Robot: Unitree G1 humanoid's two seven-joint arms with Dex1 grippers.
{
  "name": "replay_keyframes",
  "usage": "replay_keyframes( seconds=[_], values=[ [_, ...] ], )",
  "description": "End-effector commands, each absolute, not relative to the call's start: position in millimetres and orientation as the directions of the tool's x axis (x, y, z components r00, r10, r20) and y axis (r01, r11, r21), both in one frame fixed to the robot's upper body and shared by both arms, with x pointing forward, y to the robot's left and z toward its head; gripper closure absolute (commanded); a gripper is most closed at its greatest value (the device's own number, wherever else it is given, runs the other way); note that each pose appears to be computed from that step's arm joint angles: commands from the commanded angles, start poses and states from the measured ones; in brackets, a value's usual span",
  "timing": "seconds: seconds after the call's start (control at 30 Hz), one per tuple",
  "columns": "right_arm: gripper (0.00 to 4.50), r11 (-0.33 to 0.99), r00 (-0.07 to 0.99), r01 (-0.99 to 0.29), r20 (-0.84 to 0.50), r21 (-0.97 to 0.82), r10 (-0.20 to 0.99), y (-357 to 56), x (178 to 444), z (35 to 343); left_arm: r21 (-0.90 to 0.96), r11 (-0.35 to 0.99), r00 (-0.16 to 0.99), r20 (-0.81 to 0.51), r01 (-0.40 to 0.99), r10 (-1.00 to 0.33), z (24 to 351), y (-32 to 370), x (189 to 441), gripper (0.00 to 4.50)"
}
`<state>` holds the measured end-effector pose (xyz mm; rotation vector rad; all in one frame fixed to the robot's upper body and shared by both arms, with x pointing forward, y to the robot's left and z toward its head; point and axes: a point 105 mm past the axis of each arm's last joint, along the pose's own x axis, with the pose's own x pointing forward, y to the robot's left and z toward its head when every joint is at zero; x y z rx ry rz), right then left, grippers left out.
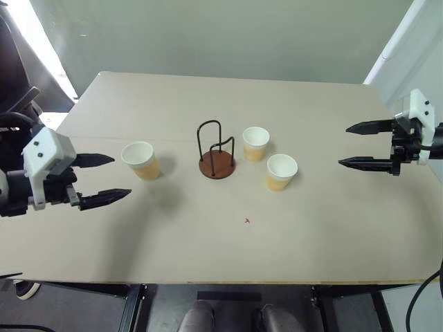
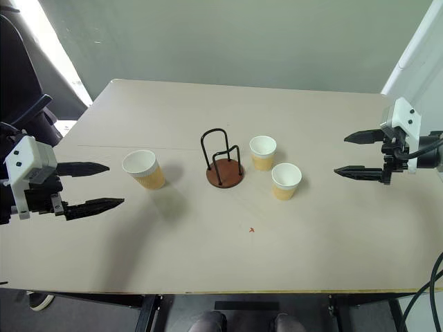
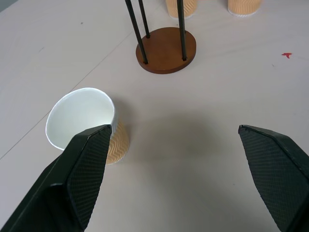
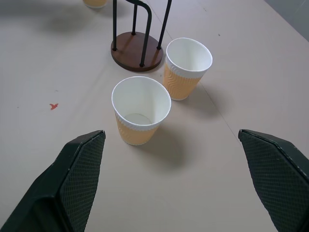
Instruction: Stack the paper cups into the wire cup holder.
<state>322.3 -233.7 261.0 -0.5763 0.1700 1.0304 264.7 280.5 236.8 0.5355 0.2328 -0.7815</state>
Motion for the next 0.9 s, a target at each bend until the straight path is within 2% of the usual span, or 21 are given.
replay_keyframes(
  seconds=[0.03, 0.27, 0.47, 0.63, 0.73, 0.9],
  values=[
    [0.00, 0.389, 0.543, -0.822, -0.367, -0.416, 0.755, -236.5, 319.1, 275.7, 0.407, 0.567, 0.697, -0.373, 0.716, -0.612, 246.3, 277.0, 265.4, 0.02],
    [0.00, 0.402, 0.555, -0.814, -0.362, -0.419, 0.749, -239.2, 318.0, 275.2, 0.424, 0.551, 0.691, -0.345, 0.718, -0.635, 253.2, 269.5, 272.7, 0.02],
    [0.00, 0.419, 0.572, -0.803, -0.351, -0.424, 0.741, -242.0, 313.9, 276.1, 0.455, 0.505, 0.660, -0.298, 0.733, -0.690, 261.9, 242.9, 294.3, 0.02],
    [0.00, 0.442, 0.595, -0.788, -0.347, -0.429, 0.725, -245.4, 307.9, 275.6, 0.494, 0.485, 0.656, -0.262, 0.721, -0.708, 265.2, 211.4, 330.9, 0.02],
    [0.00, 0.455, 0.613, -0.773, -0.338, -0.441, 0.714, -247.5, 301.7, 280.2, 0.526, 0.483, 0.675, -0.268, 0.700, -0.687, 260.4, 195.4, 357.4, 0.02],
    [0.00, 0.487, 0.645, -0.749, -0.331, -0.448, 0.689, -251.0, 288.5, 281.0, 0.519, 0.483, 0.677, -0.292, 0.705, -0.675, 249.6, 175.4, 387.0, 0.02]
  ],
)
